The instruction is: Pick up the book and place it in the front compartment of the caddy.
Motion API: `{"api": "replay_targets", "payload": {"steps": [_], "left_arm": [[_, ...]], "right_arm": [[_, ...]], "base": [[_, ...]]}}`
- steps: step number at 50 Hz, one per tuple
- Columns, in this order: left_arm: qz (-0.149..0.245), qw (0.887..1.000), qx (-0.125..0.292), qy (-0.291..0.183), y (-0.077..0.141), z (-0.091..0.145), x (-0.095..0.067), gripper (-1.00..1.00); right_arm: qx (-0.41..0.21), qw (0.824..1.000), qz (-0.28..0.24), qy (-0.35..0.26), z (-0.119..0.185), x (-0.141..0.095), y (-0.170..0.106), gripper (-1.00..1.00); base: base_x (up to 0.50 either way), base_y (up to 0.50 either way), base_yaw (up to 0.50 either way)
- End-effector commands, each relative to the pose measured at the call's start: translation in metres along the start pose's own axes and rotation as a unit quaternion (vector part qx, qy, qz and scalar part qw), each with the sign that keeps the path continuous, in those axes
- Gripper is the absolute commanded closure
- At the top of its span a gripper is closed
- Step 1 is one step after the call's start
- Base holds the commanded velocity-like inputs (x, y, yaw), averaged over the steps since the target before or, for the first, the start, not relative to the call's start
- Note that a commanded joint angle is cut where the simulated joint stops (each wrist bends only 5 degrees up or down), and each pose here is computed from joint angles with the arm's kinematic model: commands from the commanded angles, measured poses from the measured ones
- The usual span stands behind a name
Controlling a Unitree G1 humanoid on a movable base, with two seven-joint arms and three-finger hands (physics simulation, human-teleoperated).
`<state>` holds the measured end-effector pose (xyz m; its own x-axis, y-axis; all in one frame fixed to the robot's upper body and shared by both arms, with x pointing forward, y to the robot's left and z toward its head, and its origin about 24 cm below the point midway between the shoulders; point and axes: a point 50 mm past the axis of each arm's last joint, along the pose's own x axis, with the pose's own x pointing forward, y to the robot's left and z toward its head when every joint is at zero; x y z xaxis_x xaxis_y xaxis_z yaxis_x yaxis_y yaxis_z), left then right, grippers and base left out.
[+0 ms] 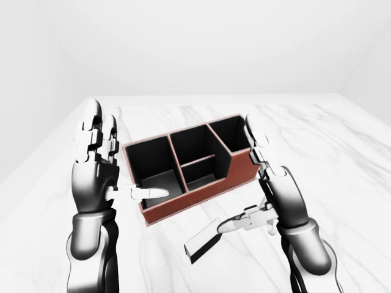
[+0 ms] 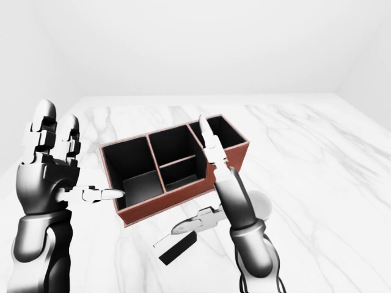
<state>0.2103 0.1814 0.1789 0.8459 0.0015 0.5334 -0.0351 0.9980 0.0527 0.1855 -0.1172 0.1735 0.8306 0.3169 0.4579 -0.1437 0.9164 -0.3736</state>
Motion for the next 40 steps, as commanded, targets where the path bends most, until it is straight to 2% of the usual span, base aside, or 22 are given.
{"api": "replay_targets", "payload": {"steps": [1, 4, 5, 10, 38, 40], "left_arm": [[0.000, 1.000, 0.001, 0.005, 0.000, -0.002, 0.000, -1.00], [0.000, 1.000, 0.001, 0.005, 0.000, -0.002, 0.000, -1.00], [0.001, 1.000, 0.001, 0.002, 0.001, -0.001, 0.001, -1.00], [0.001, 1.000, 0.002, -0.001, 0.001, 0.000, 0.001, -1.00], [0.002, 1.000, 0.008, 0.005, 0.006, -0.004, 0.003, -1.00], [0.007, 1.000, 0.010, -0.003, 0.008, -0.001, 0.005, -1.00]], "right_arm": [[-0.031, 0.999, 0.032, -0.011, 0.010, -0.003, 0.006, -1.00], [-0.031, 0.999, 0.032, -0.011, 0.010, -0.003, 0.006, -1.00], [-0.048, 0.997, 0.052, -0.016, 0.016, -0.006, 0.011, -1.00], [-0.058, 0.996, 0.066, -0.008, 0.016, -0.010, 0.015, -1.00], [-0.107, 0.988, 0.111, 0.009, 0.018, -0.017, 0.027, -1.00], [-0.135, 0.984, 0.117, 0.025, 0.012, -0.018, 0.030, -1.00]], "base": [[0.00, 0.00, 0.00], [0.00, 0.00, 0.00], [0.00, 0.00, 0.00], [0.00, 0.00, 0.00], [0.00, 0.00, 0.00], [0.00, 0.00, 0.00]]}}
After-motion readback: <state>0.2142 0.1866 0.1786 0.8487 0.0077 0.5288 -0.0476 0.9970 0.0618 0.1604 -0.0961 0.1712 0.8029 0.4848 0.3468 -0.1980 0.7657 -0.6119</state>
